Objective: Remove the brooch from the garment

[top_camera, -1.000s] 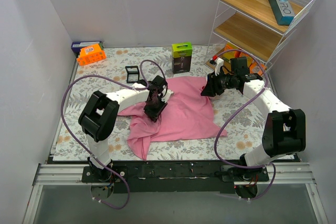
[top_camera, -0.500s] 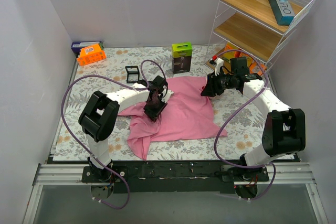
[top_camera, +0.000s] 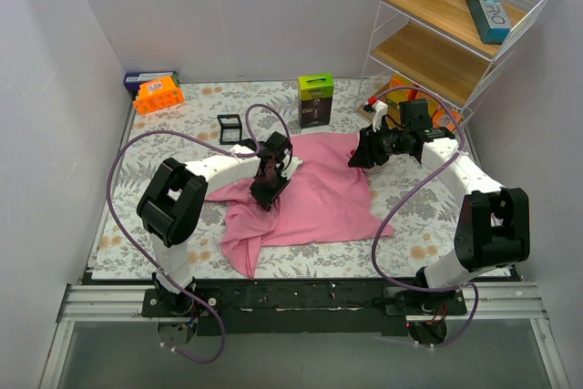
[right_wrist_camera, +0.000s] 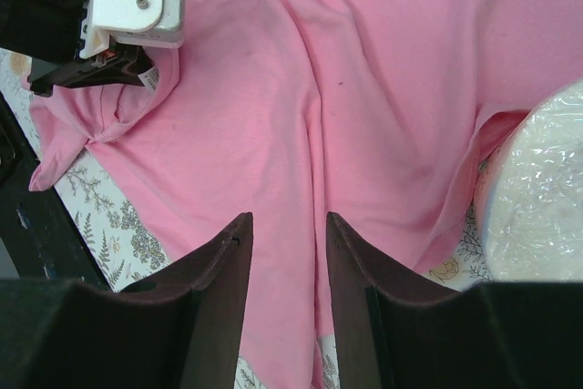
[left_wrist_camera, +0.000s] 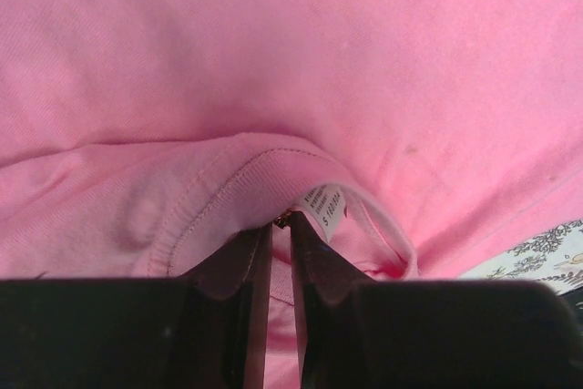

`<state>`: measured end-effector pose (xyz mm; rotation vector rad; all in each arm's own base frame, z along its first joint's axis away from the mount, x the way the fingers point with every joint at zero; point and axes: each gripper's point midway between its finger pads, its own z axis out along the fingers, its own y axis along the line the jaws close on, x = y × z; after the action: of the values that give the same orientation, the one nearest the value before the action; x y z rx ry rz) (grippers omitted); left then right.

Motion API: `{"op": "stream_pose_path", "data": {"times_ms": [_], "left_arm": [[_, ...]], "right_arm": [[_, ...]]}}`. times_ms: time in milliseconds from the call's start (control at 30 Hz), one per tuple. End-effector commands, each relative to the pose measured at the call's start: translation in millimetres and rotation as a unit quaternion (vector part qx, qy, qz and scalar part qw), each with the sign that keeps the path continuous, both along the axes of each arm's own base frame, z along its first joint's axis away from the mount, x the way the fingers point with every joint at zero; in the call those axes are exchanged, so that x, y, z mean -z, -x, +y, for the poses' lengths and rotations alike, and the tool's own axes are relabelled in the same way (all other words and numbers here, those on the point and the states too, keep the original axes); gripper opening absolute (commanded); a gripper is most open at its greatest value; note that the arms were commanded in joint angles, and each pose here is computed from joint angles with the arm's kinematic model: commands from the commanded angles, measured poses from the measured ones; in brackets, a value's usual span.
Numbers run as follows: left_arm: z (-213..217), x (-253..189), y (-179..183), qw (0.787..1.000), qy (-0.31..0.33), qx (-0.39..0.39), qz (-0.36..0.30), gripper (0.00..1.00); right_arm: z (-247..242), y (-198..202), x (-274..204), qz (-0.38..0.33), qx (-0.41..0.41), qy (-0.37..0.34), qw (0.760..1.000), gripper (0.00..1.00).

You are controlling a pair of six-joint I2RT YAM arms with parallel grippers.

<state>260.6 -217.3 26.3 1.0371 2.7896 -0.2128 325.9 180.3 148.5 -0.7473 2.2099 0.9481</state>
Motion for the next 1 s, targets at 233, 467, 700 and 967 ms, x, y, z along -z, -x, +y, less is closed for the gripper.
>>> {"op": "stream_pose_path", "data": {"times_ms": [233, 467, 700, 967], "left_arm": [[-11, -9, -8, 0.999, 0.014, 0.016, -0.023, 0.01], [-2, -11, -16, 0.998, -0.008, 0.023, -0.049, 0.0], [-1, -10, -20, 0.998, -0.017, 0.033, -0.052, 0.0], [0, -18, -17, 0.998, -0.013, 0.041, -0.049, 0.0]], "right_arm": [[2, -5, -7, -0.011, -0.004, -0.01, 1.0, 0.45], [2, -5, -7, -0.011, -0.003, -0.01, 1.0, 0.45], [1, -5, -7, -0.012, -0.002, -0.009, 1.0, 0.45], [2, -5, -8, -0.014, -0.002, -0.009, 1.0, 0.45]]}}
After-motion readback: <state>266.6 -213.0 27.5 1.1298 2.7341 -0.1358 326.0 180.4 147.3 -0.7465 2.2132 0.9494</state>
